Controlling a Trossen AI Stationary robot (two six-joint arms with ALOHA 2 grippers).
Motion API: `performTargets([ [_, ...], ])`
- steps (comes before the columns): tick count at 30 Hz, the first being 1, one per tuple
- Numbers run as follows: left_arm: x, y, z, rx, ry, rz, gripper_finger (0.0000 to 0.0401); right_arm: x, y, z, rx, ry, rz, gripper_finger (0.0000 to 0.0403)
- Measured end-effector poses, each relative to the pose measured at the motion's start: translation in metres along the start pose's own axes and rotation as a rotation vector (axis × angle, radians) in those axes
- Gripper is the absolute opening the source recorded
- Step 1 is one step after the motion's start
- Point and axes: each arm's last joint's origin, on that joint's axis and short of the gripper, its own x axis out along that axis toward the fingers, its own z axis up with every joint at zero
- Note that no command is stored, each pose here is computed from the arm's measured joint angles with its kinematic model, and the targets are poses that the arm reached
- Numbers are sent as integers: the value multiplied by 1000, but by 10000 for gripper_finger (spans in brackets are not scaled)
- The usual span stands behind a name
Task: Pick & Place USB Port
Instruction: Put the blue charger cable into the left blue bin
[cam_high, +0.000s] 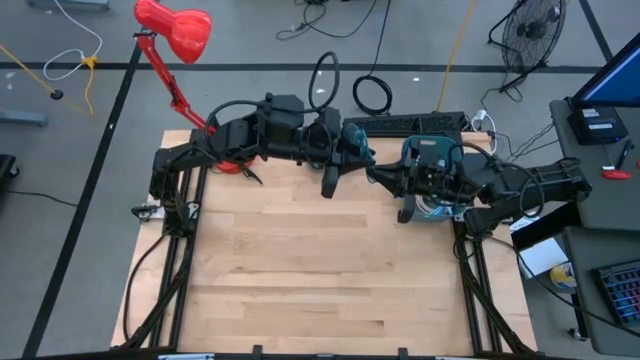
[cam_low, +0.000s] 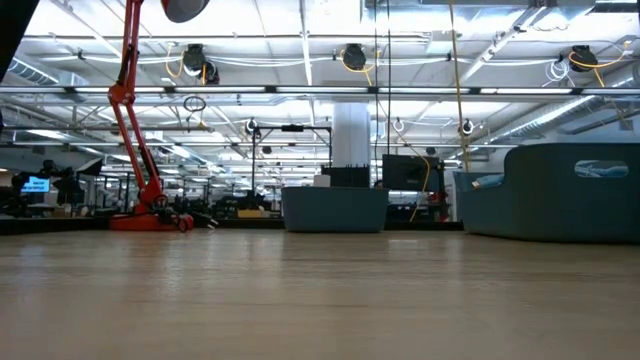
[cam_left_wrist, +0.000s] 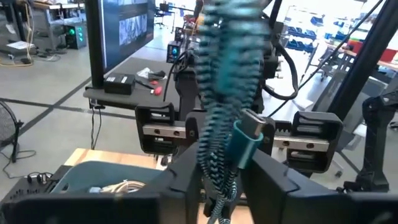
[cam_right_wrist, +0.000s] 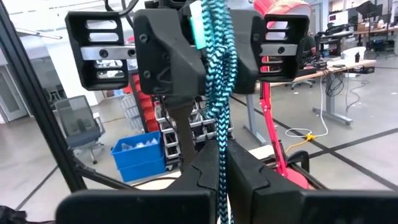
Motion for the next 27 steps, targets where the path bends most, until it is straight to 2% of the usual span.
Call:
performTargets([
  [7, 0, -1, 0, 3, 6, -12, 39, 0, 0, 0, -8, -4, 0, 4],
  [13, -4, 12, -6, -11, 86, 31, 35, -4, 1, 2, -31, -8, 9, 28],
  [21, -17, 72, -26, -21, 319, 251, 20, -22, -2, 17, 115, -57, 45, 128],
  [27, -10, 138, -65, -20, 562, 336, 20, -33, -1, 21, 155, -16, 209, 175],
])
